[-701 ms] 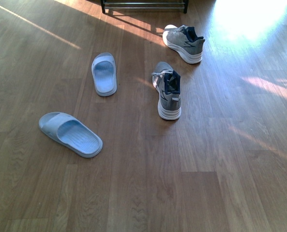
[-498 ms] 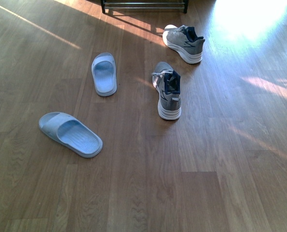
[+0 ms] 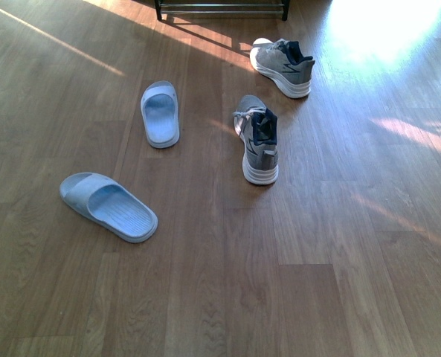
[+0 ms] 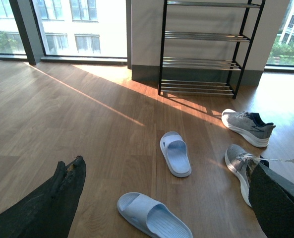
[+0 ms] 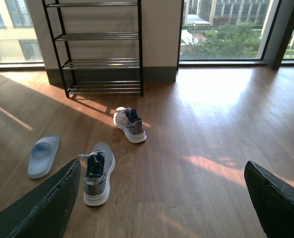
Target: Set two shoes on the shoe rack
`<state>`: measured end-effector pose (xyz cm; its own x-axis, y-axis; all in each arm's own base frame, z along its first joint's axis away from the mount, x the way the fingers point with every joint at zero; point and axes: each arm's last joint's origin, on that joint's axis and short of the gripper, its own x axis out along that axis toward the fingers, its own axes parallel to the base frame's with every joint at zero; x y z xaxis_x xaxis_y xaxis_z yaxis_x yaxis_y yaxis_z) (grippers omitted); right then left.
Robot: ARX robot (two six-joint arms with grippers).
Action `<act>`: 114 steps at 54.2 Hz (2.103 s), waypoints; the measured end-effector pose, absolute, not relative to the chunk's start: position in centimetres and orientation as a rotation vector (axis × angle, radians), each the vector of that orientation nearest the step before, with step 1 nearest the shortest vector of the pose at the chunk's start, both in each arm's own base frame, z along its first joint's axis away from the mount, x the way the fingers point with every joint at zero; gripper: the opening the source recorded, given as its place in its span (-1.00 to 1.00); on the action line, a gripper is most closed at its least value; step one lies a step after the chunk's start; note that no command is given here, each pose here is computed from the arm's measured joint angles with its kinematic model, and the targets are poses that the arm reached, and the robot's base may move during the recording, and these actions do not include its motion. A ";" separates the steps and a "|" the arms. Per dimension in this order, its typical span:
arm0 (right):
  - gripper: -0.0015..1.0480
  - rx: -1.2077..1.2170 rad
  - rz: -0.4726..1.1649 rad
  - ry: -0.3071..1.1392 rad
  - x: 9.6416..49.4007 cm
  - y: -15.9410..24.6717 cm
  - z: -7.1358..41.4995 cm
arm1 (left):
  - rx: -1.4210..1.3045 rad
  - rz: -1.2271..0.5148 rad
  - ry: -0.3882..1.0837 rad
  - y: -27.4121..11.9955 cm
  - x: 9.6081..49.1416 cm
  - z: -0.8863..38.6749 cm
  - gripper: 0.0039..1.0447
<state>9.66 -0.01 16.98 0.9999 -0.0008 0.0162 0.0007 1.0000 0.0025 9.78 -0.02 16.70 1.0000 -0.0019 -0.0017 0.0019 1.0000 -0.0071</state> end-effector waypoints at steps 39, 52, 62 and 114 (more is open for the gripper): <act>0.82 0.002 -0.001 -0.016 9.7 0.0 17.0 | -0.007 -0.002 0.002 0.0 9.8 16.7 0.83; 0.82 0.002 -0.001 -0.016 9.7 0.0 17.0 | -0.007 -0.002 0.002 0.0 9.8 16.7 0.83; 0.82 0.002 -0.001 -0.016 9.7 0.0 17.0 | -0.007 -0.002 0.002 0.0 9.8 16.7 0.83; 0.82 0.002 -0.001 -0.016 9.7 0.0 17.0 | -0.007 -0.002 0.002 0.0 9.8 16.7 0.83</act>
